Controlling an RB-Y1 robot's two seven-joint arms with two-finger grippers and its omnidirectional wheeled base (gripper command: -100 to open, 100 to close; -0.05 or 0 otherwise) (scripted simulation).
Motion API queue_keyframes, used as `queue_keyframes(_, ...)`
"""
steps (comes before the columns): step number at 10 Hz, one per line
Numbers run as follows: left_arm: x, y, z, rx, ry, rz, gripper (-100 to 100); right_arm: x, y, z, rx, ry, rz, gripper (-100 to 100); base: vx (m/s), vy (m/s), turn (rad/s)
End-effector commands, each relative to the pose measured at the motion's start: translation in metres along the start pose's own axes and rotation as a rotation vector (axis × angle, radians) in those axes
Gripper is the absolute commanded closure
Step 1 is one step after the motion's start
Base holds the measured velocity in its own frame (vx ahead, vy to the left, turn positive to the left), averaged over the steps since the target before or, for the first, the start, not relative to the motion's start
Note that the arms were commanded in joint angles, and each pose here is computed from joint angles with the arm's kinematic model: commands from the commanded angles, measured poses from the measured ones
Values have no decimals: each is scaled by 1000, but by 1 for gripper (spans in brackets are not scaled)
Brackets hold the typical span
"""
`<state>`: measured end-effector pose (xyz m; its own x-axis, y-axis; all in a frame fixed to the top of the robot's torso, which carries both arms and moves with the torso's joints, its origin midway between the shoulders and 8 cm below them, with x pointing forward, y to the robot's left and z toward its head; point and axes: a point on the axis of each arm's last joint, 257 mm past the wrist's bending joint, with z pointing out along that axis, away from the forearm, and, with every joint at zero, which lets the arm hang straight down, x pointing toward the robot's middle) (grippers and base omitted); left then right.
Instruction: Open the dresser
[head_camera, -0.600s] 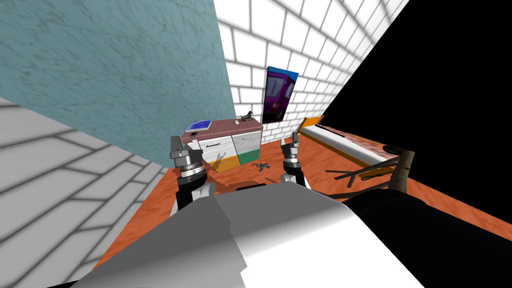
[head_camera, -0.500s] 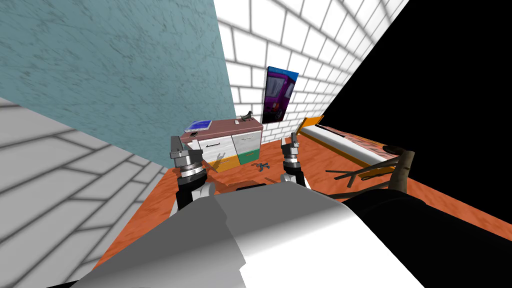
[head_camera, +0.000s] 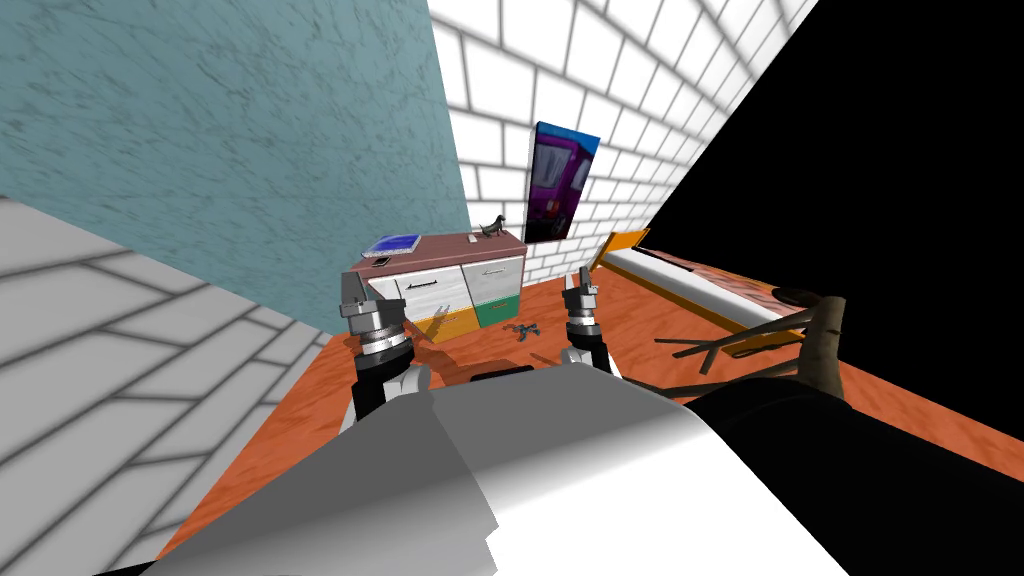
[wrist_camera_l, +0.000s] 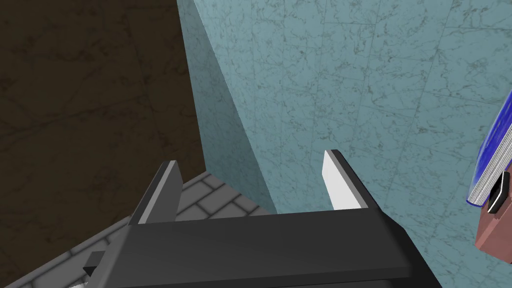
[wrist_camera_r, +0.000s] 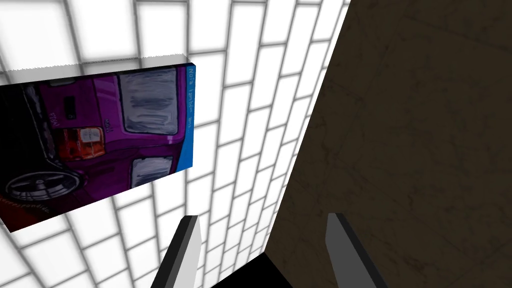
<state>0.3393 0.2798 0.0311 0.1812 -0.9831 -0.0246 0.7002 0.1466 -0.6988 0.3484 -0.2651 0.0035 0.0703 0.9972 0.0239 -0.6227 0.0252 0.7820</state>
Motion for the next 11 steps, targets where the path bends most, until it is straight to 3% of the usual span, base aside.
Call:
queue_keyframes(1, 0, 0, 0, 0, 0, 0, 0, 0, 0, 0, 0, 0, 0, 0, 0, 0, 0)
queue_keyframes(3, 0, 0, 0, 0, 0, 0, 0, 0, 0, 0, 0, 0, 0, 0, 0, 0, 0)
queue_keyframes(4, 4, 4, -1, -7, 41, 15, -100, 0, 0, 0, 0, 0, 0, 0, 23, -10, 2)
queue_keyframes(9, 13, 31, -6, -64, 145, 65, -100, 0, 0, 0, 1, 0, 0, 0, 63, -41, 5)
queue_keyframes(11, 13, 55, -11, -115, 171, 89, -100, 0, 0, 0, 1, 0, 0, 0, 151, -98, 12)
